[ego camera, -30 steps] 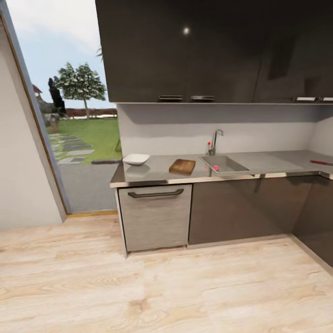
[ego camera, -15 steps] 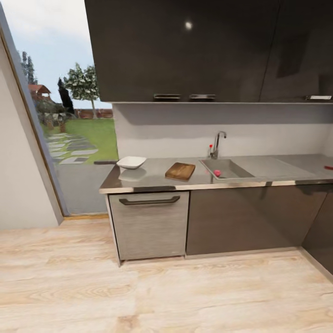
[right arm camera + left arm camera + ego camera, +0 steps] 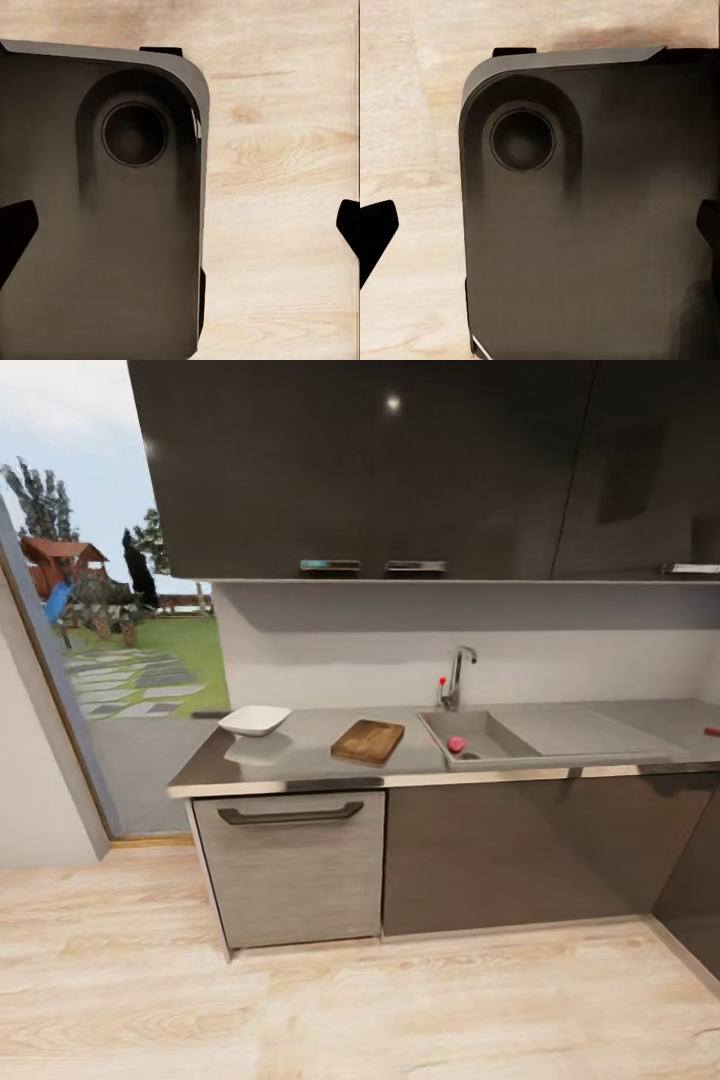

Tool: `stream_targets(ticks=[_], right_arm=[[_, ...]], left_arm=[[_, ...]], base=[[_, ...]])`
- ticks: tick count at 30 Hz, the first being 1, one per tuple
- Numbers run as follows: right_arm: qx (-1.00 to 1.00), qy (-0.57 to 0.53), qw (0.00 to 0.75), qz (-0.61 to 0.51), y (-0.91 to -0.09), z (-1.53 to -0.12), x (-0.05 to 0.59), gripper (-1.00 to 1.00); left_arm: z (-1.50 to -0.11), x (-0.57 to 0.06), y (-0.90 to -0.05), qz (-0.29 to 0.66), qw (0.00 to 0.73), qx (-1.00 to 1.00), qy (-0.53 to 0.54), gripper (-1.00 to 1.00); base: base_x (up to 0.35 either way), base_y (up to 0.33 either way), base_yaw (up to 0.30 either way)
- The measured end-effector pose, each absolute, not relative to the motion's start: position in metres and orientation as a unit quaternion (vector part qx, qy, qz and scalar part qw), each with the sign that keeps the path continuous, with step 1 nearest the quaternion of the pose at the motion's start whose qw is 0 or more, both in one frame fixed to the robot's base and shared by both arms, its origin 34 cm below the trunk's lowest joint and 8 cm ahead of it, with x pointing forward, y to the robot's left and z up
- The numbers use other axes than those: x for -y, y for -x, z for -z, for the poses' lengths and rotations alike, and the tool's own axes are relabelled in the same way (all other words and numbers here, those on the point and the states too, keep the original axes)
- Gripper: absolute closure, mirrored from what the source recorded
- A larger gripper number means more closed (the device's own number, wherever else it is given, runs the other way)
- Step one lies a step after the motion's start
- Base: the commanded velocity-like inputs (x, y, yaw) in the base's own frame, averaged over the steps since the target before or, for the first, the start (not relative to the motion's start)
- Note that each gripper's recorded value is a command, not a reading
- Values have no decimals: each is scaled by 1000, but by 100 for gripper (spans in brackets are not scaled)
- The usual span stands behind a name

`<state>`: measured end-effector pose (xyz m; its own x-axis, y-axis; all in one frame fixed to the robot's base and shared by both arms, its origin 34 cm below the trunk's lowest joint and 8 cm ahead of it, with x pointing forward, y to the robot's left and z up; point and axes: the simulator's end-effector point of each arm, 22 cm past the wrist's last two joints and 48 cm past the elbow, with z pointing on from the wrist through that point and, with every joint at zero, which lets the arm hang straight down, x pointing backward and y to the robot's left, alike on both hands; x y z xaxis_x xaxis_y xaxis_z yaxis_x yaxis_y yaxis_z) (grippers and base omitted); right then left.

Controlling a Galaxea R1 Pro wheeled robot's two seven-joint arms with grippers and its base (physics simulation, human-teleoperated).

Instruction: In the kitchen, take the Vidalia onion out of the sink, dice it on the chopping board with the paring knife, put the diced onion into the bowl on the countertop, then place both the paring knife and the chopping board into the sink.

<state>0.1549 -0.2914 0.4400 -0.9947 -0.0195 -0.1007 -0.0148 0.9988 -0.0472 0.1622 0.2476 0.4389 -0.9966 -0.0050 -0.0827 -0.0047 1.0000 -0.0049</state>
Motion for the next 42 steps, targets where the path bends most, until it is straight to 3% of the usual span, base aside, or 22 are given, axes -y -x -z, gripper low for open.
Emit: stream_targets(ticks=[29, 42], right_arm=[[-998, 8, 50, 23, -155, -440, 291, -100], [-999, 8, 48, 23, -153, -440, 291, -100]], left_arm=[[-439, -248, -162, 2, 41, -999, 2, -100], [-439, -248, -160, 2, 39, -999, 3, -100]], base=[[276, -249, 6], [284, -147, 219]])
